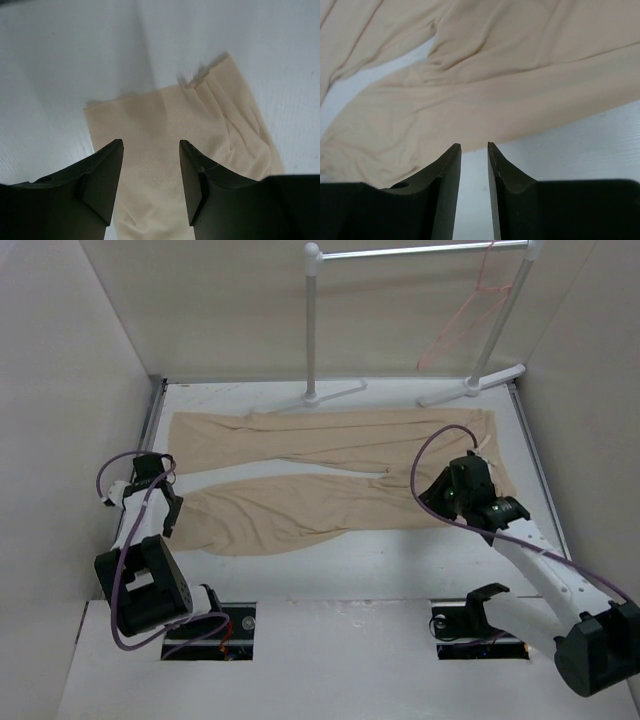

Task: Place the trousers on the hanger
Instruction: Flatten out the trousers at the center of the board.

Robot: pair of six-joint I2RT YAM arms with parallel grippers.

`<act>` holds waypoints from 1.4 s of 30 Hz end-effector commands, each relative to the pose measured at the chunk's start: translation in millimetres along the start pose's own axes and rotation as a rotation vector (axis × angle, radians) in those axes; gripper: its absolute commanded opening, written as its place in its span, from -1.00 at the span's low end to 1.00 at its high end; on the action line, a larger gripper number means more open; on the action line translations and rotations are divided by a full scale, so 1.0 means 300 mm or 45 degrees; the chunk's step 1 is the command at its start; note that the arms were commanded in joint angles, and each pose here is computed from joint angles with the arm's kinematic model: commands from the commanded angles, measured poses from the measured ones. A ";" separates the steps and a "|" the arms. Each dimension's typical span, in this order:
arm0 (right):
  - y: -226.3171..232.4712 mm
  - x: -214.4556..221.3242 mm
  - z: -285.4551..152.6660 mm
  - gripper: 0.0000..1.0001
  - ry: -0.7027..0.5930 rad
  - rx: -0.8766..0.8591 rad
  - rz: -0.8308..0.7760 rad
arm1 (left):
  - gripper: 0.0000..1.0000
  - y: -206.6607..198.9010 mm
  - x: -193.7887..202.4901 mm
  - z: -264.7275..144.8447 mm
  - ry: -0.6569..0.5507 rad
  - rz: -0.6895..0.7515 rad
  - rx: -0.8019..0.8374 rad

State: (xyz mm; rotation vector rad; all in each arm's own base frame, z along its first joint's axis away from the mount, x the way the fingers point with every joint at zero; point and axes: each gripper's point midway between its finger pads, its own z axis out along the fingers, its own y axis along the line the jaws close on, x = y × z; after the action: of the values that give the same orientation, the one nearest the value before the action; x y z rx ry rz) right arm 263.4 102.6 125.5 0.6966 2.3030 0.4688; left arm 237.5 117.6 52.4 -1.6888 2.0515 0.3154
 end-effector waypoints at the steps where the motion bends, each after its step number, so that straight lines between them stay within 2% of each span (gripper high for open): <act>1: 0.098 0.064 -0.015 -0.29 0.058 -0.155 -0.090 | -0.07 -0.078 -0.096 -0.025 -0.090 -0.057 0.131; 4: 0.118 0.122 -0.011 -0.26 0.116 -0.190 -0.141 | -0.08 -0.123 -0.144 -0.068 -0.147 -0.062 0.185; 7: 0.123 0.144 -0.005 -0.23 0.132 -0.209 -0.153 | -0.07 -0.129 -0.178 -0.054 -0.174 -0.071 0.165; 13: 0.133 0.149 0.006 -0.21 0.140 -0.227 -0.154 | -0.13 -0.206 -0.145 0.085 -0.029 0.032 0.151; 16: 0.141 0.147 0.011 -0.21 0.143 -0.233 -0.156 | -0.17 -0.197 -0.123 0.127 0.006 0.078 0.089; 21: 0.157 0.138 0.015 -0.20 0.137 -0.243 -0.159 | -0.17 -0.178 -0.088 0.168 0.035 0.096 0.042; 28: 0.177 0.125 0.026 -0.20 0.135 -0.241 -0.171 | -0.17 -0.240 -0.092 0.224 0.021 0.109 0.053; 29: 0.181 0.122 0.026 -0.20 0.133 -0.241 -0.171 | -0.20 -0.244 -0.093 0.232 0.020 0.111 0.051; 34: 0.179 0.122 0.030 -0.20 0.135 -0.236 -0.171 | -0.77 -0.291 -0.122 0.247 -0.009 0.102 0.083; 39: 0.179 0.107 0.032 -0.20 0.127 -0.223 -0.164 | -0.96 -0.330 -0.156 0.246 -0.033 0.097 0.097; 42: 0.180 0.086 0.032 -0.20 0.109 -0.218 -0.153 | -1.00 -0.343 -0.190 0.234 -0.074 0.086 0.094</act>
State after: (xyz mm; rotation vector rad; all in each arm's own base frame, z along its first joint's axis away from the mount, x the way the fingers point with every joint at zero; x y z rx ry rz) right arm 254.2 158.6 106.4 0.4754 2.4199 0.6057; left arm 352.4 170.6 21.9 -1.5632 2.0747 0.2793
